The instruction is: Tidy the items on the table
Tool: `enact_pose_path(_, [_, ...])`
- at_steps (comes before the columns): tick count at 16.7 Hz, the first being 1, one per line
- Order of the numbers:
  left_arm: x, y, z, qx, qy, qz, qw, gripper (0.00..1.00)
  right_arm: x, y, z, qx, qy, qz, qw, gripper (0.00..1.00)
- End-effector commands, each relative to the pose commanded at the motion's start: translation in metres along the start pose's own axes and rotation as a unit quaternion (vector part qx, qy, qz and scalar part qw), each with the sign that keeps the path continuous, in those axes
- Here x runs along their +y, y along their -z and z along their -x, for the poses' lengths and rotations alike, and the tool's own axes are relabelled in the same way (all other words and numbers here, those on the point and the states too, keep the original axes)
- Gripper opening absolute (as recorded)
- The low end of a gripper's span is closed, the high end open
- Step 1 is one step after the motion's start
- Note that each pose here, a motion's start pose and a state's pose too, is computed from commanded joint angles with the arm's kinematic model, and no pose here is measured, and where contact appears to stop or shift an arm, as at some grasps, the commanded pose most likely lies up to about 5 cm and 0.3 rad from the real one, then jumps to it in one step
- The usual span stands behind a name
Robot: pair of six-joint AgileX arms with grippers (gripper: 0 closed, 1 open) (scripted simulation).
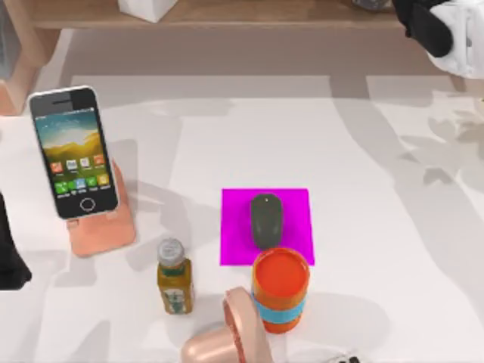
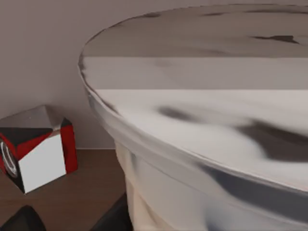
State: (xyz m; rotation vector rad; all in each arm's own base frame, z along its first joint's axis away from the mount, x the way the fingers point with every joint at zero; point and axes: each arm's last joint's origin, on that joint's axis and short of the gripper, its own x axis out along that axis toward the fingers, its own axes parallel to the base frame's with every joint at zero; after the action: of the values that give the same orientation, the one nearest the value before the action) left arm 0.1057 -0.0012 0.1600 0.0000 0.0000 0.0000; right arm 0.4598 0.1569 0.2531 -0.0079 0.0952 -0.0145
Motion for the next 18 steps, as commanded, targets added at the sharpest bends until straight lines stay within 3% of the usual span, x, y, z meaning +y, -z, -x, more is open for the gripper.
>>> enact_pose_path(1, [0.0, 0.0, 0.0, 0.0, 0.0, 0.0, 1.0, 1.0, 0.0, 0.0, 0.0, 0.0, 0.0, 0.0, 1.0, 0.0])
enact_pose_path(14, [0.0, 0.0, 0.0, 0.0, 0.0, 0.0, 1.0, 1.0, 0.0, 0.0, 0.0, 0.0, 0.0, 0.0, 1.0, 0.98])
enact_pose_path(18, [0.0, 0.0, 0.0, 0.0, 0.0, 0.0, 1.0, 1.0, 0.0, 0.0, 0.0, 0.0, 0.0, 0.0, 1.0, 1.0])
